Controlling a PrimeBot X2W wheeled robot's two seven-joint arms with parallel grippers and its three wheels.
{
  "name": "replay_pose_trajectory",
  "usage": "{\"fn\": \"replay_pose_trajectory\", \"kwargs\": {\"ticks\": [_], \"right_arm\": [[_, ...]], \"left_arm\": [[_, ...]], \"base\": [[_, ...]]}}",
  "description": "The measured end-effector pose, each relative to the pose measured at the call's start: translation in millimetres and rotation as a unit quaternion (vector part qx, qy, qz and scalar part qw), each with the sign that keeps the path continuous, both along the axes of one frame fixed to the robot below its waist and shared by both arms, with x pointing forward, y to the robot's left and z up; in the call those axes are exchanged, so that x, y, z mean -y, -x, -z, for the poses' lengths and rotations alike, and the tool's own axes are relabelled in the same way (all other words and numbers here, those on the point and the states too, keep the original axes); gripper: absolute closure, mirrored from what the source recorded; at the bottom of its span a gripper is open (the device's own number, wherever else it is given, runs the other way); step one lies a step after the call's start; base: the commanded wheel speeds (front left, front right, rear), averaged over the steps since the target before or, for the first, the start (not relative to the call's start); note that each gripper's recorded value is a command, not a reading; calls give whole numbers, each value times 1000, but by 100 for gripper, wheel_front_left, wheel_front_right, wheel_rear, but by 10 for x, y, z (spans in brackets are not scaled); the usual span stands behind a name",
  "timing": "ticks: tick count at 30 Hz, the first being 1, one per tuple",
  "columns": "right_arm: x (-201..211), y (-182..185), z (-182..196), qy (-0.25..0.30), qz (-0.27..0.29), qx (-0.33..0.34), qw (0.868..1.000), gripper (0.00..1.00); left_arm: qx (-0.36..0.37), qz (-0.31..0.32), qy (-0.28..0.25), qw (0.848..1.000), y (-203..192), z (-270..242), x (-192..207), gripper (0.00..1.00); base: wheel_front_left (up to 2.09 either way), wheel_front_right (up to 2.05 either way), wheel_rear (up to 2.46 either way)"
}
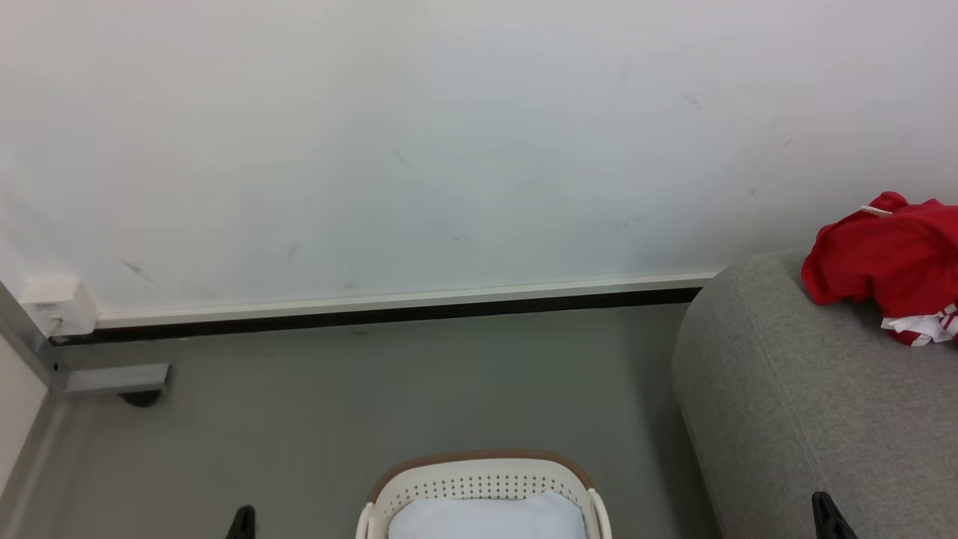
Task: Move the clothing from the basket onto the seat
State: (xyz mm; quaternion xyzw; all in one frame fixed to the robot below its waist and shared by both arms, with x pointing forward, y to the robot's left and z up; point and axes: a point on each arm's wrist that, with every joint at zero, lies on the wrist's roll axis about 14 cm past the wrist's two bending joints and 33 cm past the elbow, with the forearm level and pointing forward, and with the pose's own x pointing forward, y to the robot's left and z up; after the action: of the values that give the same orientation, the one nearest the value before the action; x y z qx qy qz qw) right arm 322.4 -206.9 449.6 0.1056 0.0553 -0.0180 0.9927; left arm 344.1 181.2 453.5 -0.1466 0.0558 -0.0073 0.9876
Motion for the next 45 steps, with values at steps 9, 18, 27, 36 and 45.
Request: {"fn": "replay_pose_trajectory", "kwargs": {"ticks": [9, 18, 27, 36, 45], "right_arm": [[29, -52, -32, -83, 24, 2, 996, 100], [47, -131, -100, -157, 39, 9, 987, 100], [58, -203, -156, -223, 49, 15, 973, 100], [67, -257, -189, -283, 56, 17, 957, 100], [63, -302, -224, -338, 59, 21, 939, 100]], "left_arm": [[0, -20, 78, 997, -59, -59, -32, 100], [-4, -35, 146, 989, -107, -86, -65, 100], [-4, -46, 209, 977, -156, -129, -94, 100], [-5, -54, 268, 962, -194, -161, -107, 100], [-3, -58, 322, 945, -234, -200, -116, 100]], "base": [[0, 0, 0], [0, 0, 0], [0, 0, 0], [0, 0, 0], [0, 0, 0]]}}
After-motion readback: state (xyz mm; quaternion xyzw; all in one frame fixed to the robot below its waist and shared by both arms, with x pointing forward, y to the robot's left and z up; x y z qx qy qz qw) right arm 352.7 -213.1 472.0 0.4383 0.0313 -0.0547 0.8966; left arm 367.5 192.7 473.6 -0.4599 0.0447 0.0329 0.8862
